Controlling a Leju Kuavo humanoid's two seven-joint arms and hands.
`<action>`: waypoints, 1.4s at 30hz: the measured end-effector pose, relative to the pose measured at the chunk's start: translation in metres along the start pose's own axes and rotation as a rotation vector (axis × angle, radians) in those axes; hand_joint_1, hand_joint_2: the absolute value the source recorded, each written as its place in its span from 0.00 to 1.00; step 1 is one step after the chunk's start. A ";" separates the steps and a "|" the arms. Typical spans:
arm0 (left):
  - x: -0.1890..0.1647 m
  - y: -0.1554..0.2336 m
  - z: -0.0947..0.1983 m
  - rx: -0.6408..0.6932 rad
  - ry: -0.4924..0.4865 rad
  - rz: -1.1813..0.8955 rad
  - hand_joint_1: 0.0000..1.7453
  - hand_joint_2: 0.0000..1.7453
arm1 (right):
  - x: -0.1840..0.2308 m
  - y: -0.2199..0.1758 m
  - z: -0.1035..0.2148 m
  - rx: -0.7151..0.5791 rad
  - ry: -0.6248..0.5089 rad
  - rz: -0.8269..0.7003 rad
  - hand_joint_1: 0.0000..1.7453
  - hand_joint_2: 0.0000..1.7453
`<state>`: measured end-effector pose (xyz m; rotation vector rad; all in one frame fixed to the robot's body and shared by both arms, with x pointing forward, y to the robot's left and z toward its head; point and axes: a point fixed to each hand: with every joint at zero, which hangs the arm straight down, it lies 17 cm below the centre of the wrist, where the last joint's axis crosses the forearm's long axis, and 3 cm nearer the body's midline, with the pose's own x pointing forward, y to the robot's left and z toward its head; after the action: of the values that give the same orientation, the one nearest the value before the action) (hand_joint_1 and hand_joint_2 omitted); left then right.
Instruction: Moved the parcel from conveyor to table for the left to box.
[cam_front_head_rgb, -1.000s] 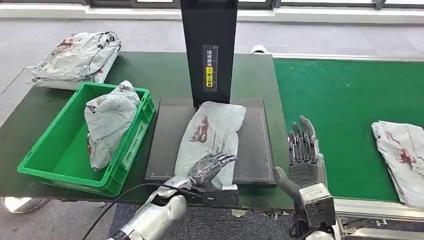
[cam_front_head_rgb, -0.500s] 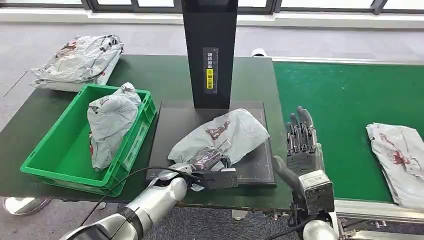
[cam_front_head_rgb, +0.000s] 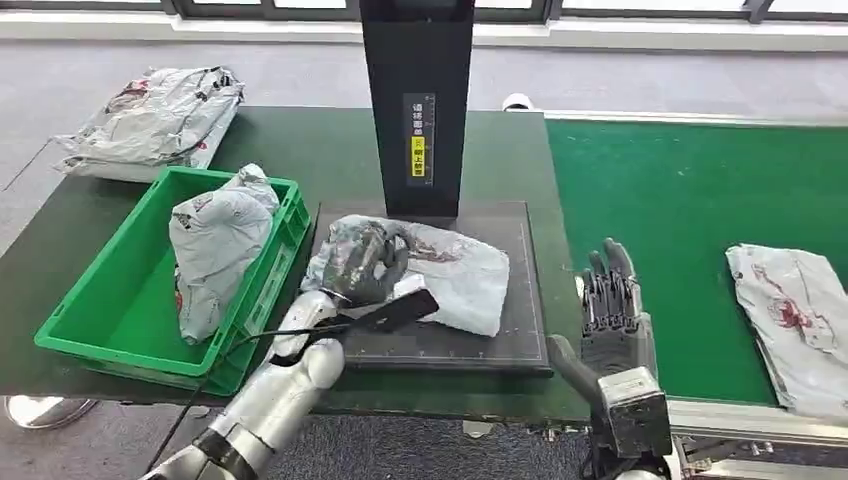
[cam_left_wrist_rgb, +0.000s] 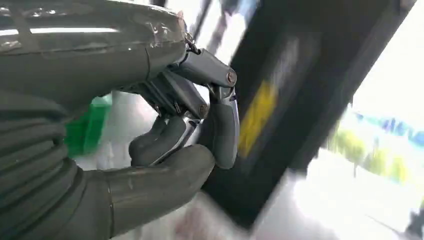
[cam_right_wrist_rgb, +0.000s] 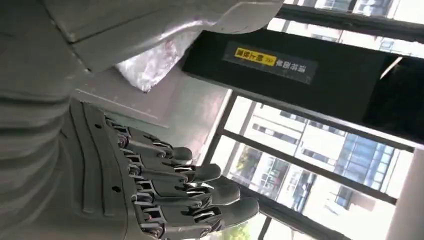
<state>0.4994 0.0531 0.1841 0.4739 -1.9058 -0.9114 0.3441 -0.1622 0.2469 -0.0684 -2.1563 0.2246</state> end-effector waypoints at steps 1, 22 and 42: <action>0.006 0.027 -0.002 0.073 -0.016 -0.016 1.00 1.00 | 0.000 0.000 0.001 -0.001 0.001 0.003 0.00 1.00; -0.008 0.058 0.005 0.030 0.011 -0.303 0.00 1.00 | 0.004 0.000 0.003 -0.001 -0.018 -0.005 0.00 1.00; -0.112 -0.116 0.052 -0.606 0.181 -0.441 1.00 1.00 | 0.002 0.012 -0.009 0.065 -0.027 -0.005 0.00 1.00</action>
<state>0.5028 0.0716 0.0156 0.5875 -1.2864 -1.6049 0.3506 -0.1488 0.2512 -0.0234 -2.1736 0.2942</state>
